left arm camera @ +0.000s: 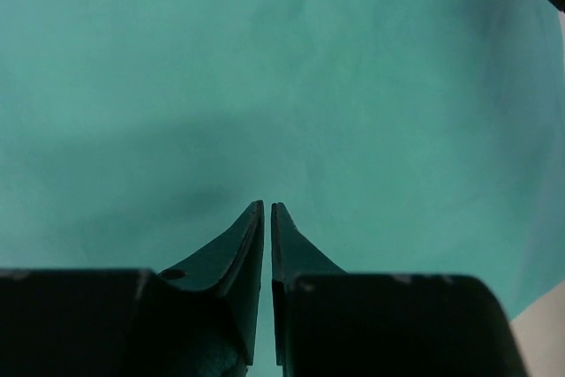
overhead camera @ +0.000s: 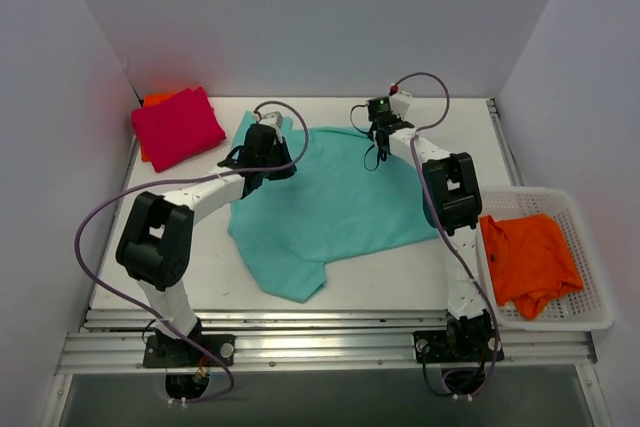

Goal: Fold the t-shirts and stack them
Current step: Flatten out the tshirt

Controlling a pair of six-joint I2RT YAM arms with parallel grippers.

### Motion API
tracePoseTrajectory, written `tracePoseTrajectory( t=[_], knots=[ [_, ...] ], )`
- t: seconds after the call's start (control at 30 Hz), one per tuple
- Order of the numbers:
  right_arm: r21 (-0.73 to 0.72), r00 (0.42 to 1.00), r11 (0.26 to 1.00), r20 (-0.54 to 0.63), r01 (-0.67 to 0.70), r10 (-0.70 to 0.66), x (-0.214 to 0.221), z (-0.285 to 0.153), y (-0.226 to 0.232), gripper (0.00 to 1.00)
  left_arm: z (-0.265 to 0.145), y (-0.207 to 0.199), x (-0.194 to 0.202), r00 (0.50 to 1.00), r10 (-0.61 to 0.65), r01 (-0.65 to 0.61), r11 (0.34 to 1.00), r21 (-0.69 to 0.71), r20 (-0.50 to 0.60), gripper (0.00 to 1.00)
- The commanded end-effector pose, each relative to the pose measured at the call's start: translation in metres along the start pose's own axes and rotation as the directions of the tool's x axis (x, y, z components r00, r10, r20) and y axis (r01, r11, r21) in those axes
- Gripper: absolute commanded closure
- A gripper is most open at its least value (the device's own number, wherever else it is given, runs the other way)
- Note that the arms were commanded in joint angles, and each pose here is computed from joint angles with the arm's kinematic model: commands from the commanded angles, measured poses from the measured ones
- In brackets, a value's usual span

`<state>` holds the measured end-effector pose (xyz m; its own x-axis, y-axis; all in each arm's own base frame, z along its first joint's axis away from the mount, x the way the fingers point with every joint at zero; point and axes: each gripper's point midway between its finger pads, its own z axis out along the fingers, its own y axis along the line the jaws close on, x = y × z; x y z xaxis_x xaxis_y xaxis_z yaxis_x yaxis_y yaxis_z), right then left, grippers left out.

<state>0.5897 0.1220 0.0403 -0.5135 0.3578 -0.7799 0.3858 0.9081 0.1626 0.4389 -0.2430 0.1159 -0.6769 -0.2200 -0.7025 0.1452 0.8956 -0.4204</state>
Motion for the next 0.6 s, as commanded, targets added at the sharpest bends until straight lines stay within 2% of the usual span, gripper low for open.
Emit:
tracePoseTrajectory(
  t=[0.0,0.3,0.57],
  knots=[
    [0.022,1.000,1.000,-0.001,-0.015,0.015,-0.005,0.009,-0.003,1.00,-0.011,-0.019,-0.024,0.996,-0.014,0.008,0.998,0.061,0.088,0.84],
    [0.024,1.000,0.999,-0.006,-0.023,0.023,-0.002,0.018,-0.004,1.00,0.002,-0.015,-0.016,0.998,-0.009,0.005,0.999,0.054,0.064,0.87],
    [0.065,0.998,0.997,-0.043,-0.037,0.039,0.003,0.052,-0.021,1.00,0.013,-0.011,-0.005,0.999,-0.009,0.007,0.998,0.056,0.040,0.89]
  ],
)
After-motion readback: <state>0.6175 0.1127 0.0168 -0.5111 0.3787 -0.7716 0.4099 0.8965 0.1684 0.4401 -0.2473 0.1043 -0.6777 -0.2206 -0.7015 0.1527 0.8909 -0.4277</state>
